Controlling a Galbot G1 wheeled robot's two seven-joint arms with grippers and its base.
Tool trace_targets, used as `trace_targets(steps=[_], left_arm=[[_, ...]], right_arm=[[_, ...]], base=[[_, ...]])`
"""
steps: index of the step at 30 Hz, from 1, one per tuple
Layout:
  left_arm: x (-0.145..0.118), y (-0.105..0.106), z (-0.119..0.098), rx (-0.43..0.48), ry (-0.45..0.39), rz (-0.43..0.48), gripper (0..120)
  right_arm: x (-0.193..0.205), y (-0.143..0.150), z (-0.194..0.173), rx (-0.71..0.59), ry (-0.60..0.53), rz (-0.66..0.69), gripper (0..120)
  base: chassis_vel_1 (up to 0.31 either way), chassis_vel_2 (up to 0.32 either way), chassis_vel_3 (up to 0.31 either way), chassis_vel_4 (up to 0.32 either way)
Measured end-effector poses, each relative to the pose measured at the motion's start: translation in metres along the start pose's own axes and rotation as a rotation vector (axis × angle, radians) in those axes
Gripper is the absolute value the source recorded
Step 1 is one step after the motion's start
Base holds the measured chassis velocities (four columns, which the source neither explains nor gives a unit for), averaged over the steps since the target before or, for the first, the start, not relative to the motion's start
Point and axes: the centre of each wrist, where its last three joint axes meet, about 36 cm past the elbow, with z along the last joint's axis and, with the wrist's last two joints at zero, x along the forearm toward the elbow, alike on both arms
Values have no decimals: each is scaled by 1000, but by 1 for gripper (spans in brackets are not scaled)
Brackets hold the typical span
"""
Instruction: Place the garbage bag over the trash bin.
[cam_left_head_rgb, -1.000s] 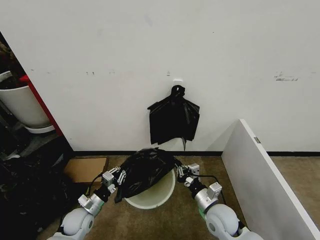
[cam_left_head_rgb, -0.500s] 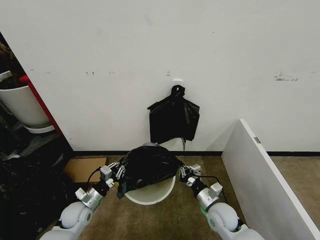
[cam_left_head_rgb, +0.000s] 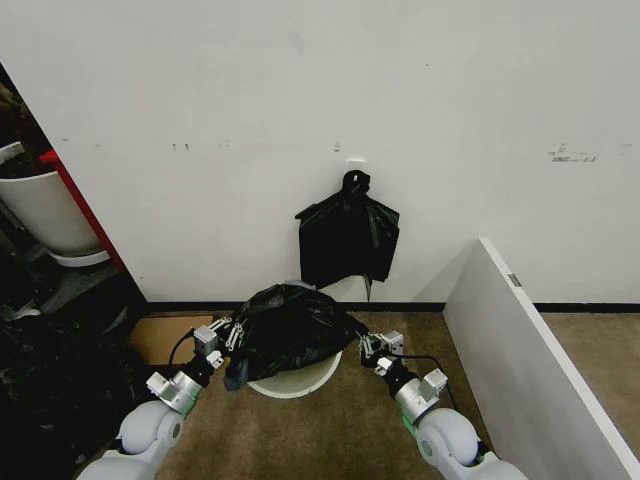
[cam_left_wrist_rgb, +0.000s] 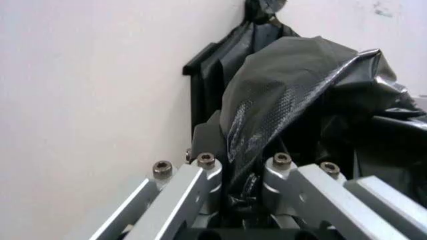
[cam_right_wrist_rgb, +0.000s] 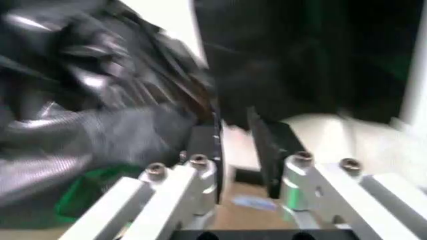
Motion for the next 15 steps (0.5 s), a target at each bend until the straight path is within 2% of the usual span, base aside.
trace_targets(steps=[4,6,7,10,14,15], left_arm=[[-6,-9,-2,14,0,-23,5],[-9,-13,-1,19,4,-34,5],[-9,-13,-1,19,4,-34,5],[-13,-17,-1,28,6,-56,5],[-18,-20,-1,35,8,-100,5],[-18,-20,-1,35,8,-100,5]], right_arm=[[2,39,-29,-48,125,325,34],[5,52,-39,-79,140,399,43],[5,52,-39,-79,140,399,43],[13,67,-52,-118,125,440,54],[30,87,-67,-211,93,401,72],[30,87,-67,-211,93,401,72]], base=[[0,0,0,0],[0,0,0,0],[0,0,0,0],[0,0,0,0],[0,0,0,0],[0,0,0,0]])
